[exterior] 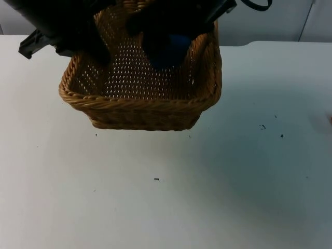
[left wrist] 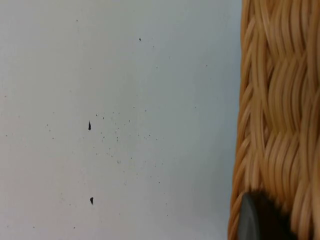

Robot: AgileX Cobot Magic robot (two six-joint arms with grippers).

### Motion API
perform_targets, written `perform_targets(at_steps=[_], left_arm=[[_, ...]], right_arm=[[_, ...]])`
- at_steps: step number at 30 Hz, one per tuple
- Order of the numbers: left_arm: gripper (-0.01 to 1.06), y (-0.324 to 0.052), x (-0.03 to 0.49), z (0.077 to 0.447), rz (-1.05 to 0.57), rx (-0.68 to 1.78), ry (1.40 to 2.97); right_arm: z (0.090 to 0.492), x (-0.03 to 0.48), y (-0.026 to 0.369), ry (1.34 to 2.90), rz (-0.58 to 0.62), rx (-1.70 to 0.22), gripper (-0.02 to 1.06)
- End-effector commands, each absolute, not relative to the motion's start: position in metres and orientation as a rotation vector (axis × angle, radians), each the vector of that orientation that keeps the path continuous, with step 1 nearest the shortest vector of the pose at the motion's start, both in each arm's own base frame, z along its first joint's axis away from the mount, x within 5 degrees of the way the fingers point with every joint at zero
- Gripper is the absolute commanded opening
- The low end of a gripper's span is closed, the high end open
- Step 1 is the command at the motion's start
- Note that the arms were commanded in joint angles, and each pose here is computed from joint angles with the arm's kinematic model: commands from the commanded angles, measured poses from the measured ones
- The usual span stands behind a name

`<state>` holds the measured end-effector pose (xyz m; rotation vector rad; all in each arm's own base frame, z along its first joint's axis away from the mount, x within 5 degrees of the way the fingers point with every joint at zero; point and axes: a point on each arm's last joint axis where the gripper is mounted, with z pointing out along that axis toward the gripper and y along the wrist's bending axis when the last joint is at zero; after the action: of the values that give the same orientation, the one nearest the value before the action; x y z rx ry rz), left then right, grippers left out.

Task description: Pick up the basket with the left hand and place the blue cube into the basket with the right hand.

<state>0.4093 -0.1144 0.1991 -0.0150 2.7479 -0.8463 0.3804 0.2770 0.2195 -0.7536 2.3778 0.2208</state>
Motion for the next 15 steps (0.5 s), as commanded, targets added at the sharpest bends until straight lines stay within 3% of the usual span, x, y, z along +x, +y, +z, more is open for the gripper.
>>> perform_targets(at_steps=[1,5,8,12,15], left_arm=[[0.0,-0.1192,0.4079,0.2045,-0.884,-0.032,2.731],[0.0,-0.1191,0.408,0.2045,-0.883,-0.032,2.729],[0.0,-0.1191,0.408,0.2045,-0.883,-0.032,2.729],[0.0,-0.1191,0.4082,0.2045,-0.882,-0.033,2.728],[0.0,-0.1191,0.4082,0.2045,-0.882,-0.033,2.728]], right_arm=[[0.2257,0.3825,0.278,2.342,0.235,-0.746,0.03],[0.2255,0.3824,0.2779,2.344,0.234,-0.747,0.14],[0.2252,0.3822,0.2776,2.348,0.23,-0.749,0.28],[0.2246,0.3817,0.277,2.356,0.222,-0.755,0.39],[0.2244,0.3815,0.2768,2.36,0.22,-0.756,0.41]])
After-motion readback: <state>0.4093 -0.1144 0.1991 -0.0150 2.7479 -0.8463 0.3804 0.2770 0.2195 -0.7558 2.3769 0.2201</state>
